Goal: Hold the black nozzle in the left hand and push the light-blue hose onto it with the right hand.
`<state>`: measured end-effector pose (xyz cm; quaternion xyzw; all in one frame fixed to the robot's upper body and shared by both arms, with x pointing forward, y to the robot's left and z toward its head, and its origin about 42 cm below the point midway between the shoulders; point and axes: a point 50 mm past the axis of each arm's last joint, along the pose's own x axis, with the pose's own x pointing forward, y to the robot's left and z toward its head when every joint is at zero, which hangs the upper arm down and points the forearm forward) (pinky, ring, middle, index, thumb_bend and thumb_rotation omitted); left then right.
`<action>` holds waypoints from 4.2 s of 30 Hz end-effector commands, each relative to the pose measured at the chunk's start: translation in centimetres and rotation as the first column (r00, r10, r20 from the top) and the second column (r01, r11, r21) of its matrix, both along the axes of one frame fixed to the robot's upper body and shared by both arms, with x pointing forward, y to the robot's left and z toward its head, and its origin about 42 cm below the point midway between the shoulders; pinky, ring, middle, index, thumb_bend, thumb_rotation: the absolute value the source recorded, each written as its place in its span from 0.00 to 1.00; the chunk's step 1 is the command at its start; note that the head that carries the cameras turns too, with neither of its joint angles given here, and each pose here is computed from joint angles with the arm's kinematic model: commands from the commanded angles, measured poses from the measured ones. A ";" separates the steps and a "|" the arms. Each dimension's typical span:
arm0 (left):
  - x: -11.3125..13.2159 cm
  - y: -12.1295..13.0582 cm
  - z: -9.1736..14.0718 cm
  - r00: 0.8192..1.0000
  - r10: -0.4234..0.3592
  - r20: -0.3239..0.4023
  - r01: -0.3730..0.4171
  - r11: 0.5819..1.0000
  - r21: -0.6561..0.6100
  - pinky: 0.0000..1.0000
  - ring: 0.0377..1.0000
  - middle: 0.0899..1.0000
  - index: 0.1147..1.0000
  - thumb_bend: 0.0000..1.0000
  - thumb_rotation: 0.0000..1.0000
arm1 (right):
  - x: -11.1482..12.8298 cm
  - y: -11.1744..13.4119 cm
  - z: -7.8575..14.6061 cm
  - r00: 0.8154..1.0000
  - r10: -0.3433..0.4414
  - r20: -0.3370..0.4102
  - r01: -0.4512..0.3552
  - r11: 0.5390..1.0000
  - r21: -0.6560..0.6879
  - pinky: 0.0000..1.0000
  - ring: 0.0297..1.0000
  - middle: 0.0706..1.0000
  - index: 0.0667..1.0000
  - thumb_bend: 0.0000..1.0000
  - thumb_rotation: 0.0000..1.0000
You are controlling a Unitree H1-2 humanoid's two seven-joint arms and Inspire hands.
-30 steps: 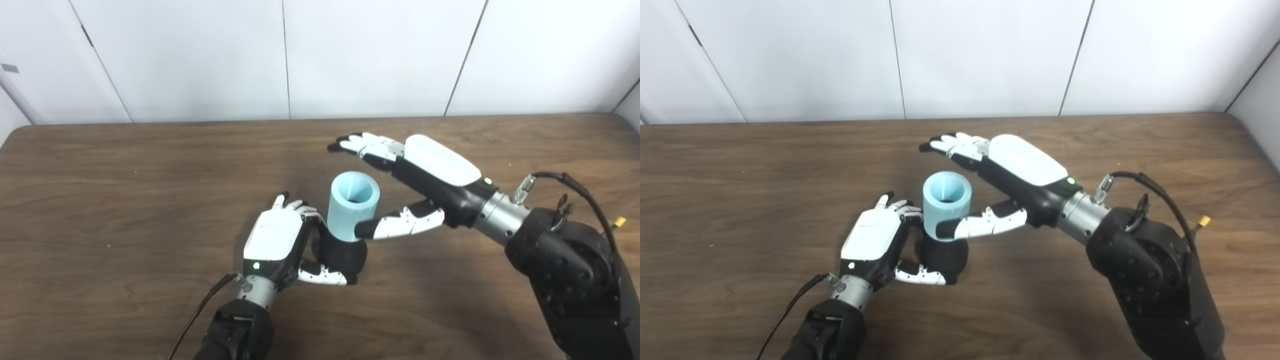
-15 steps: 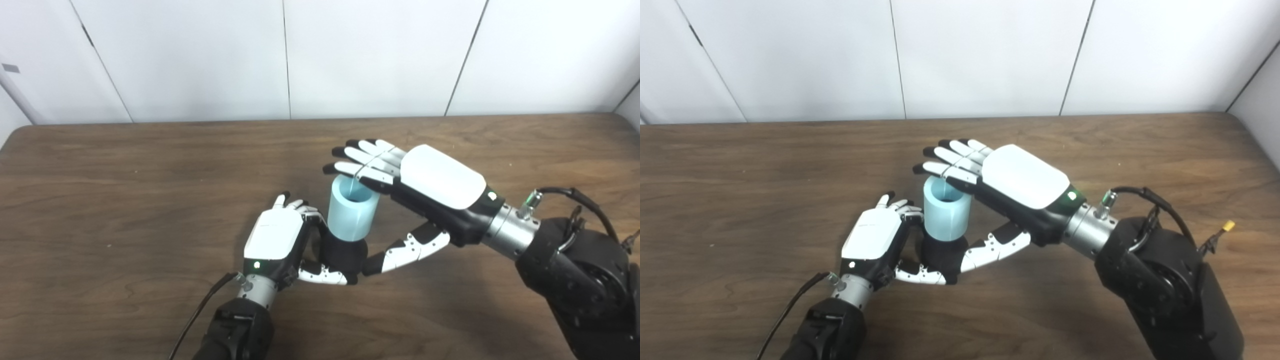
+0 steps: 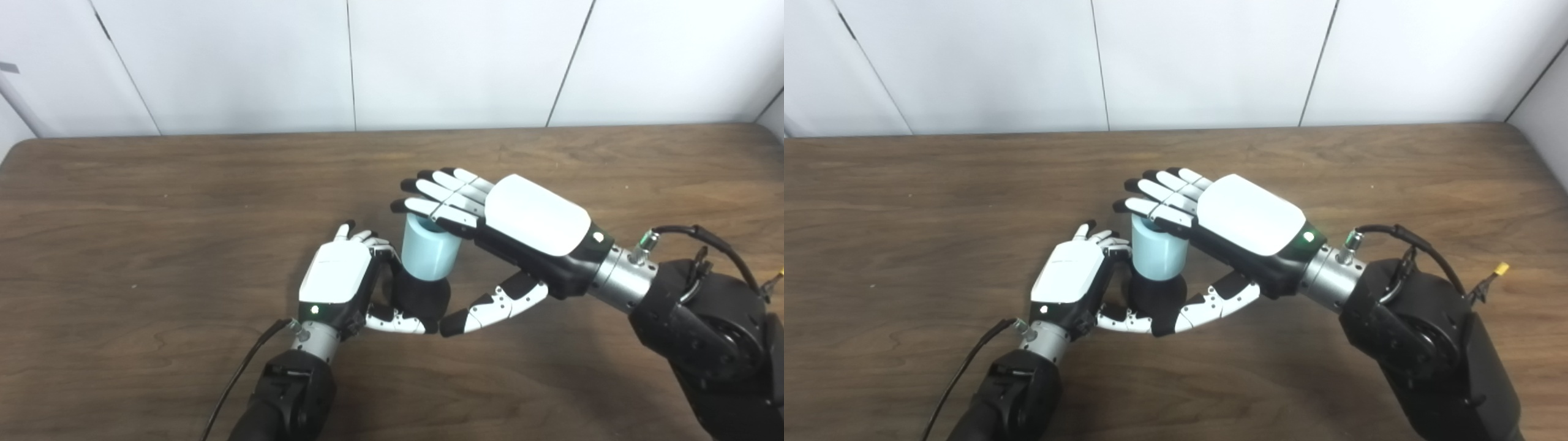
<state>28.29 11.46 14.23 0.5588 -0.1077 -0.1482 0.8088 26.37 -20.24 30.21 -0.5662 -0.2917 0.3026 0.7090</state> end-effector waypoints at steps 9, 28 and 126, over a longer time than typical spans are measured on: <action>-0.6 -0.6 -0.5 0.999 -0.024 -0.047 0.024 1.000 0.001 1.00 0.86 0.72 0.41 0.52 0.05 | 0.4 0.5 0.0 0.998 0.031 0.045 -0.030 0.999 -0.029 1.00 0.99 0.98 0.93 0.60 0.91; -0.6 -0.6 -0.4 0.999 -0.026 -0.047 0.026 1.000 0.003 1.00 0.87 0.72 0.41 0.52 0.05 | 0.3 0.0 -1.4 0.998 0.031 -0.056 -0.032 0.999 -0.031 0.91 0.93 0.92 0.90 0.62 0.86; -0.5 -0.6 0.3 0.999 -0.031 -0.041 0.031 0.999 0.011 1.00 0.87 0.72 0.41 0.52 0.05 | 0.5 -0.5 -7.1 0.978 0.024 -0.208 -0.061 0.983 -0.172 0.91 0.85 0.81 0.81 0.64 0.93</action>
